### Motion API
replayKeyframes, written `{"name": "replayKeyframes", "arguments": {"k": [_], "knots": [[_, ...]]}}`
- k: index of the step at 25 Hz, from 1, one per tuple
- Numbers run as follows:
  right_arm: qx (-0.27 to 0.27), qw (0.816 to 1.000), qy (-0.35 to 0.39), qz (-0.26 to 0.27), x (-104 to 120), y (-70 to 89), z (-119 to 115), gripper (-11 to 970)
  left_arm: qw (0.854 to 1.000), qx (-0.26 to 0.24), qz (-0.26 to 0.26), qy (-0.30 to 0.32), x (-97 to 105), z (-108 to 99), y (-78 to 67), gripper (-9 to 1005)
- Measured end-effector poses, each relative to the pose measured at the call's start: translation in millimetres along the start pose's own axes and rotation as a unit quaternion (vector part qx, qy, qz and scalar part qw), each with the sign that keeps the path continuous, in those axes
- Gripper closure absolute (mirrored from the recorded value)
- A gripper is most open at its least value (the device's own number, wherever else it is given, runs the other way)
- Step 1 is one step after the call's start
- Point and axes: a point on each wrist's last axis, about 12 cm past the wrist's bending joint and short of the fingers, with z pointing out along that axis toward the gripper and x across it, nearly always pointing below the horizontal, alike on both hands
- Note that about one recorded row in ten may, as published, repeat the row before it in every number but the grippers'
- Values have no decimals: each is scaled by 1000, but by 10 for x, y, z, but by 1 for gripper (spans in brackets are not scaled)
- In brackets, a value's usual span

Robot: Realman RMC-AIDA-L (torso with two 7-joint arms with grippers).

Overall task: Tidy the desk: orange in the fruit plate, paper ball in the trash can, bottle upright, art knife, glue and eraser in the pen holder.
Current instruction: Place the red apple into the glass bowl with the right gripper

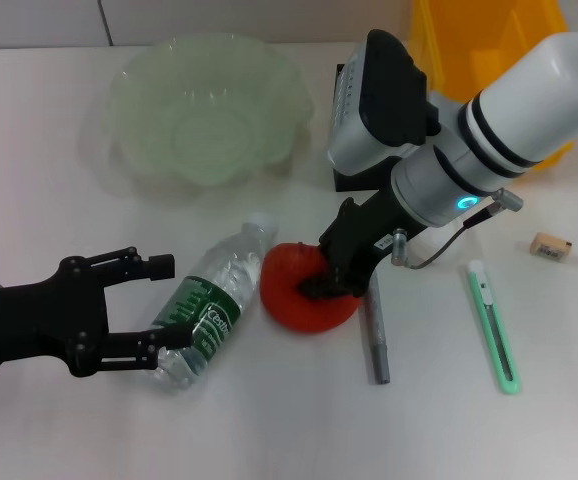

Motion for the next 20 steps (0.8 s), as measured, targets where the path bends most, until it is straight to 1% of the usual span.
{"name": "replayKeyframes", "arguments": {"k": [1, 4, 5, 6, 7, 12, 15, 17, 20], "knots": [[-2, 1000, -3, -1, 2, 7, -31, 696, 1000, 0, 1, 0, -4, 0, 3, 154], [-6, 1000, -8, -5, -2, 32, -84, 724, 1000, -2, 1, -1, -9, -4, 6, 154], [-6, 1000, -14, -8, -4, 45, -134, 733, 1000, -3, 2, -1, -11, -7, 7, 155], [-5, 1000, -26, -8, -2, 55, -243, 742, 1000, -3, 2, -2, -13, -9, 9, 155], [-5, 1000, -26, -8, -2, 55, -243, 753, 1000, -4, 2, -2, -14, -10, 10, 155], [1, 997, -71, -3, -20, 36, -665, 793, 1000, -5, 3, -4, -20, -13, 12, 156], [18, 995, -98, -1, -28, 7, -896, 804, 1000, -5, 3, -4, -20, -13, 13, 156], [39, 991, -128, 3, -47, -33, -1053, 811, 1000, -5, 3, -5, -18, -13, 11, 156], [72, 978, -194, 15, -102, -126, -1159, 821, 1000, -6, 1, -5, -6, -21, 3, 157]]}}
